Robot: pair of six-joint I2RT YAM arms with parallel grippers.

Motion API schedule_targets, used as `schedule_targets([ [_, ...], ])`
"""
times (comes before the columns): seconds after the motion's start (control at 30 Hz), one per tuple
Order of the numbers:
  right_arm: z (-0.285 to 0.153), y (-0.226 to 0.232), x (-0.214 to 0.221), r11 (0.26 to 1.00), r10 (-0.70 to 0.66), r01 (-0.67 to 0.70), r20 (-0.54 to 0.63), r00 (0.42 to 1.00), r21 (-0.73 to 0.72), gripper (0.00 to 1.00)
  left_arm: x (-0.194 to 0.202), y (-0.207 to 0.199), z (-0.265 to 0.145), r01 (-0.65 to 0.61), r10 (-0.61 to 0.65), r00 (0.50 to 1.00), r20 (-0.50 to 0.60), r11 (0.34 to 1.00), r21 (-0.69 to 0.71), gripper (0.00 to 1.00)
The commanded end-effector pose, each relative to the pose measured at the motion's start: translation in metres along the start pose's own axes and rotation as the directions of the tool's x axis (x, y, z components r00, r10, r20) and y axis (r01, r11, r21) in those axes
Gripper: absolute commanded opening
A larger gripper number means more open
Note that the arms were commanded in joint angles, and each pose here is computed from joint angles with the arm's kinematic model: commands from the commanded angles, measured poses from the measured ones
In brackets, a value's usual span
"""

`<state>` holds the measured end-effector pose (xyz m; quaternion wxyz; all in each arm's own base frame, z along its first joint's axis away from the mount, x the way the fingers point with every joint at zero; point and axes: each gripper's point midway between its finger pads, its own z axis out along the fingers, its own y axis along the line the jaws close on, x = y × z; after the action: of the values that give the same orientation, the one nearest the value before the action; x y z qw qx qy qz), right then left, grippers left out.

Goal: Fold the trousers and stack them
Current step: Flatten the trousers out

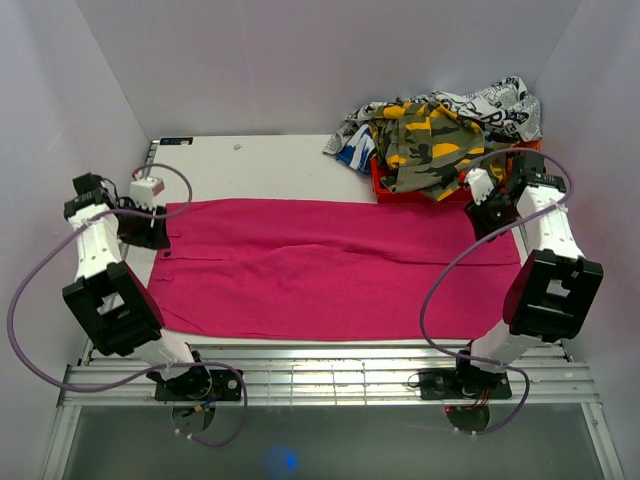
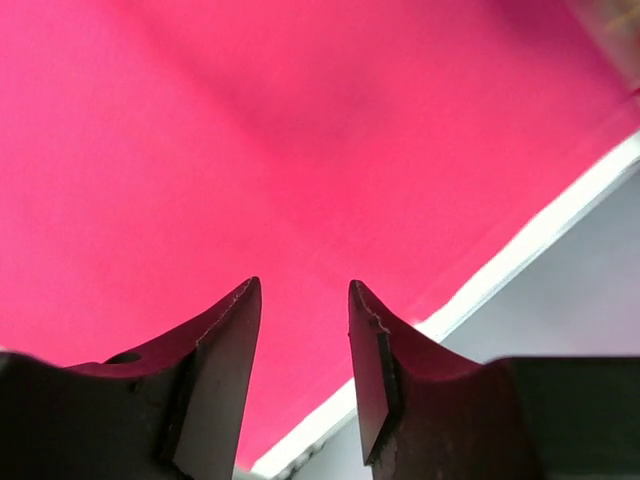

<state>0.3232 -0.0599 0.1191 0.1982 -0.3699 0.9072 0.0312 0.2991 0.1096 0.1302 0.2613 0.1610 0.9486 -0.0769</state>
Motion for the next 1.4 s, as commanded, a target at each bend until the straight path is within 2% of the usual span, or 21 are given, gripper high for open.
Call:
schedule_targets([
  [0.0,0.017,-0.019,-0.035,0.993,0.115,-0.112,0.115,0.987,-0.035,0.46,-0.055,-0.003,0.015,0.066,-0.084,0.989,0.126,0.988,0.139,0.68],
  [0.07,0.032,-0.037,-0.042,0.991,0.137,-0.135,0.122,0.983,-0.023,0.44,-0.081,0.013,0.022,0.099,-0.119,0.977,0.178,0.988,0.121,0.68],
  [0.1,0.037,-0.042,-0.043,0.987,0.162,-0.162,0.124,0.979,-0.011,0.44,-0.084,0.016,0.038,0.114,-0.135,0.976,0.169,0.985,0.131,0.68],
  [0.17,0.053,-0.055,-0.043,0.985,0.167,-0.172,0.132,0.977,0.025,0.44,-0.101,0.026,0.050,0.101,-0.120,0.972,0.202,0.990,0.100,0.67],
  [0.3,0.084,-0.058,-0.017,0.979,0.191,-0.194,0.063,0.980,0.056,0.42,-0.101,0.025,0.088,0.126,-0.138,0.980,0.143,0.988,0.090,0.66],
  [0.4,0.102,-0.044,0.017,0.986,0.161,-0.159,-0.029,0.987,0.059,0.40,-0.078,0.025,0.108,0.159,-0.166,0.984,0.068,0.983,0.096,0.63],
  [0.53,0.107,-0.021,0.055,0.993,0.120,-0.117,-0.123,0.985,0.031,0.39,-0.027,0.020,0.119,0.117,-0.112,0.992,-0.062,0.990,0.074,0.59],
  [0.73,0.090,0.018,0.102,0.998,0.036,-0.044,-0.198,0.979,-0.038,0.38,0.031,0.011,0.101,0.110,-0.097,0.984,-0.152,0.991,0.081,0.56],
  [0.87,0.067,0.040,0.122,0.997,-0.002,-0.013,-0.202,0.979,-0.072,0.37,0.062,0.006,0.084,0.088,-0.069,0.980,-0.187,0.991,0.097,0.55],
  [1.03,0.035,0.033,0.118,0.997,-0.034,0.025,-0.134,0.990,-0.067,0.37,0.054,-0.005,0.050,0.010,0.014,0.991,-0.136,0.985,0.173,0.55],
  [1.07,0.021,0.016,0.104,0.999,-0.025,0.022,-0.076,0.997,-0.036,0.40,0.046,-0.003,0.044,-0.013,0.032,0.993,-0.111,0.985,0.173,0.57],
  [1.1,0.013,0.017,0.099,0.998,-0.013,0.009,-0.061,0.998,-0.062,0.45,0.027,0.005,0.035,-0.052,0.060,0.997,-0.049,0.987,0.155,0.63],
  [1.13,0.007,0.010,0.089,0.998,-0.012,0.010,-0.019,1.000,-0.061,0.62,0.013,0.011,0.028,-0.071,0.073,0.997,-0.010,0.989,0.133,0.66],
  [1.2,-0.011,-0.021,0.071,1.000,-0.009,0.009,0.038,0.999,-0.004,0.81,-0.021,0.029,0.014,-0.098,0.092,0.993,0.075,0.992,0.079,0.75],
  [1.23,-0.014,-0.030,0.065,1.000,-0.009,0.008,0.059,0.998,0.009,0.99,-0.036,0.028,0.011,-0.077,0.065,0.990,0.123,0.993,0.094,0.77],
  [1.27,-0.010,-0.039,0.063,1.000,0.003,-0.003,0.063,0.998,0.001,0.91,-0.045,0.032,0.013,-0.064,0.048,0.988,0.145,0.992,0.108,0.79],
  [1.3,-0.018,-0.058,0.052,0.999,-0.010,0.006,0.081,0.997,0.040,0.90,-0.055,0.035,0.012,-0.054,0.034,0.985,0.168,0.992,0.117,0.98],
  [1.33,-0.017,-0.066,0.049,0.999,-0.005,0.001,0.085,0.996,0.042,0.90,-0.074,0.040,0.005,-0.040,0.014,0.977,0.215,0.992,0.117,0.98],
  [1.37,-0.006,-0.074,0.051,1.000,0.015,-0.017,0.077,0.997,0.021,0.90,-0.076,0.045,0.014,-0.009,-0.021,0.977,0.211,0.990,0.139,0.98],
])
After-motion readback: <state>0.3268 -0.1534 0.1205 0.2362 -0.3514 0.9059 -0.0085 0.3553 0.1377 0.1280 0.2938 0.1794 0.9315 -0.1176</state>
